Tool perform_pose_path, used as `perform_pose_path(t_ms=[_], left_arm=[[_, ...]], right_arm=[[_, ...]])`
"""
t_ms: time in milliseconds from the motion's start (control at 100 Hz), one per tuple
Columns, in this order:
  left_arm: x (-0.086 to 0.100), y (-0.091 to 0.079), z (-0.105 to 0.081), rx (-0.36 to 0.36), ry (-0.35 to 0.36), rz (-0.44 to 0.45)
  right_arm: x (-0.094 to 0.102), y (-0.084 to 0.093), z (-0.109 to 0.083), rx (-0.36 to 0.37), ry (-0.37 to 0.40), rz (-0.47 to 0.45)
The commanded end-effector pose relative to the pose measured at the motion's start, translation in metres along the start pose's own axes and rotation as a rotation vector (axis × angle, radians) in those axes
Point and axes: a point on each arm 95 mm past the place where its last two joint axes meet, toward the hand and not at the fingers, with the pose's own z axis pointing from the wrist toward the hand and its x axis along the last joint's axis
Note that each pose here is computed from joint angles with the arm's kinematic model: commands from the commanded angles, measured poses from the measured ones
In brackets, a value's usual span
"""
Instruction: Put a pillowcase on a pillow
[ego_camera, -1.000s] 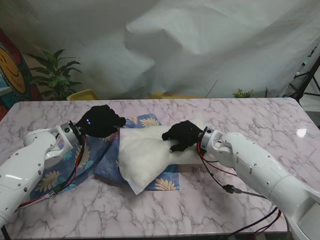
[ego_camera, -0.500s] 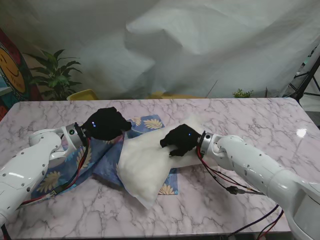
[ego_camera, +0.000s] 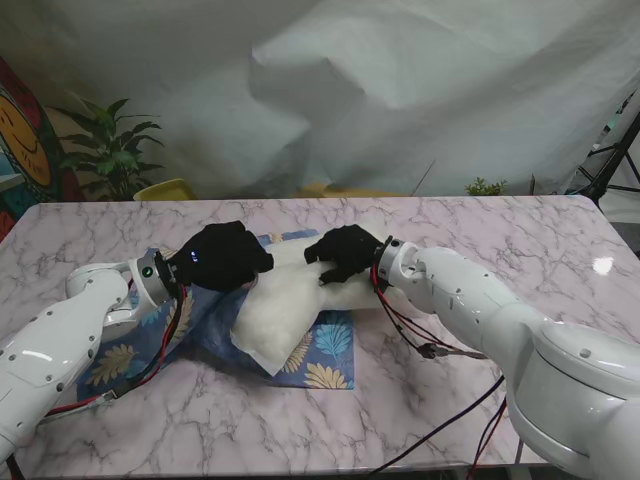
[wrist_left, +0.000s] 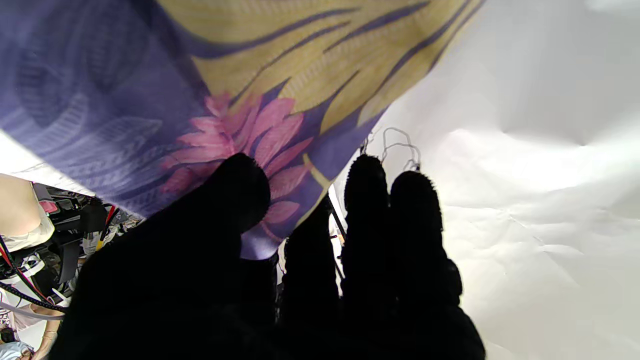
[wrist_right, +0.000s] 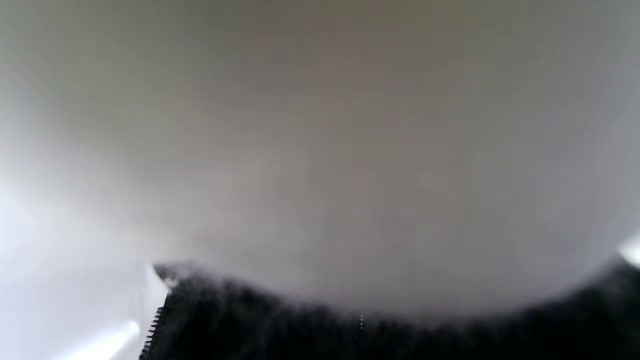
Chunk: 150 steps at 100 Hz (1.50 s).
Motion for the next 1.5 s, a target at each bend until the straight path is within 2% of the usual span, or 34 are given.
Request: perform_pose_path(t_ms=[0, 260, 480, 690, 810, 920, 990, 1100, 1240, 1360, 1490], left_arm=[[0.005, -0.001, 0.002, -0.006, 0.014, -0.007], [0.015, 0.002, 0.012, 0.015, 0.022, -0.041], [0.023, 0.003, 0.026, 0.044, 0.021, -0.076], [0.025, -0.003, 0.028, 0.046, 0.022, -0.077], [0.018, -0.007, 0.017, -0.009, -0.001, -0.032], [0.005, -0.008, 0.004, -0.092, -0.044, -0.005], [-0.004, -0.011, -0.005, -0.171, -0.052, 0.036], [-0.014, -0.013, -0.020, -0.340, -0.074, 0.074], [-0.022, -0.006, -0.034, -0.507, -0.080, 0.087], [-0.024, 0.004, -0.035, -0.566, -0.089, 0.049], [-0.024, 0.016, -0.030, -0.563, -0.089, -0.006]], right_arm=[[-0.003, 0.009, 0.007, -0.007, -0.016, 0.000], [-0.007, 0.011, 0.020, 0.021, -0.093, 0.109], [0.002, 0.007, 0.033, 0.039, -0.123, 0.141], [0.004, 0.000, 0.032, 0.047, -0.149, 0.196], [0.003, -0.004, 0.027, 0.061, -0.132, 0.186], [0.003, -0.009, 0.022, 0.078, -0.109, 0.158], [0.003, -0.011, 0.020, 0.084, -0.101, 0.154], [0.003, -0.013, 0.019, 0.087, -0.101, 0.158], [0.004, -0.015, 0.019, 0.088, -0.105, 0.168], [0.005, -0.016, 0.019, 0.093, -0.104, 0.178], [0.007, -0.018, 0.020, 0.101, -0.104, 0.185]])
